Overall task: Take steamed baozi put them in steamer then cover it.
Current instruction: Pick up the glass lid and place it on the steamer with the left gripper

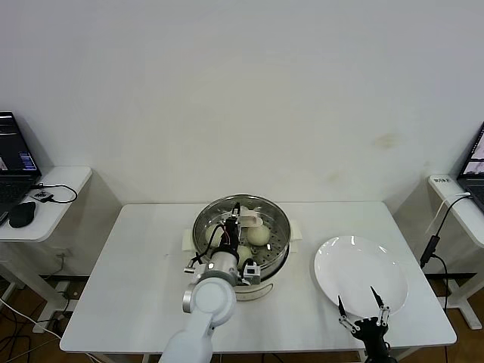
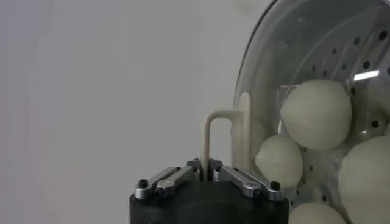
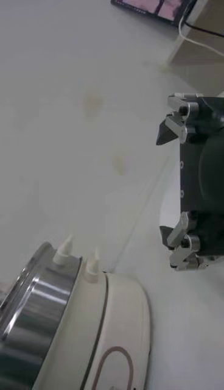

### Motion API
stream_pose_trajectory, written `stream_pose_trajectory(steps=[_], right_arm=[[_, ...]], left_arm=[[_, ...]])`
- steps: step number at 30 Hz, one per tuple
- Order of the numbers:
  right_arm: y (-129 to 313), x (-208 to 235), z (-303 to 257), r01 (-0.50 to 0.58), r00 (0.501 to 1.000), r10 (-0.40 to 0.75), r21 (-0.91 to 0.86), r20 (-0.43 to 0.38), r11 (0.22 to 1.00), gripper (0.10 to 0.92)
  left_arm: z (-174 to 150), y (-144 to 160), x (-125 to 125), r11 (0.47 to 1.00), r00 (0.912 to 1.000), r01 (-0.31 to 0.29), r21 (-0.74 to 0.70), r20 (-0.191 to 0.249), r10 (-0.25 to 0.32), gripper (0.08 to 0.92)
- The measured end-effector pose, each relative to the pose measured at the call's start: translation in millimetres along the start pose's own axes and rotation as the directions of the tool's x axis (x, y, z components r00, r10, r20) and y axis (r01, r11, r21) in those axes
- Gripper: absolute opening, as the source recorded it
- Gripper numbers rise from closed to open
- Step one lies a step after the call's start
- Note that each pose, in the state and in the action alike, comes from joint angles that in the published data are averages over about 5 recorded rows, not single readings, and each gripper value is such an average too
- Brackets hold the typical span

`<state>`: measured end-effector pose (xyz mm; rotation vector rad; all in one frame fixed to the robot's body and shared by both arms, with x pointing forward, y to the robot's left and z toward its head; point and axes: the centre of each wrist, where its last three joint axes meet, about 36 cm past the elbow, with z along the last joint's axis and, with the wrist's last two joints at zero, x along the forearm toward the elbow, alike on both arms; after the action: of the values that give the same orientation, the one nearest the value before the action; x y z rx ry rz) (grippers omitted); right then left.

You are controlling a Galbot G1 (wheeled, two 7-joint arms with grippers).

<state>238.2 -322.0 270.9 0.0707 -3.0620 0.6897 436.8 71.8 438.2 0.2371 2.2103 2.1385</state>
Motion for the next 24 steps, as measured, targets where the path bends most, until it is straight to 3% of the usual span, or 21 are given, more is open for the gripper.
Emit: stream_pose_trajectory(steps=[12, 24], right_arm=[[0.3, 0.2, 0.4, 0.006, 1.0, -0.006, 0.002, 0.003, 1.0, 0.823], [2.1, -0.8, 1.1, 0.012, 1.0, -0.012, 0.0, 0.004, 1.0, 0.823]], left_arm=[[-4.6, -4.7, -0.2, 1.0, 1.0, -0.006, 0.012, 0.007, 0.006, 0.16], [-4.5, -3.1, 13.3, 1.0, 0.9996, 0.011, 0.021, 0.027, -0.012, 0.482]])
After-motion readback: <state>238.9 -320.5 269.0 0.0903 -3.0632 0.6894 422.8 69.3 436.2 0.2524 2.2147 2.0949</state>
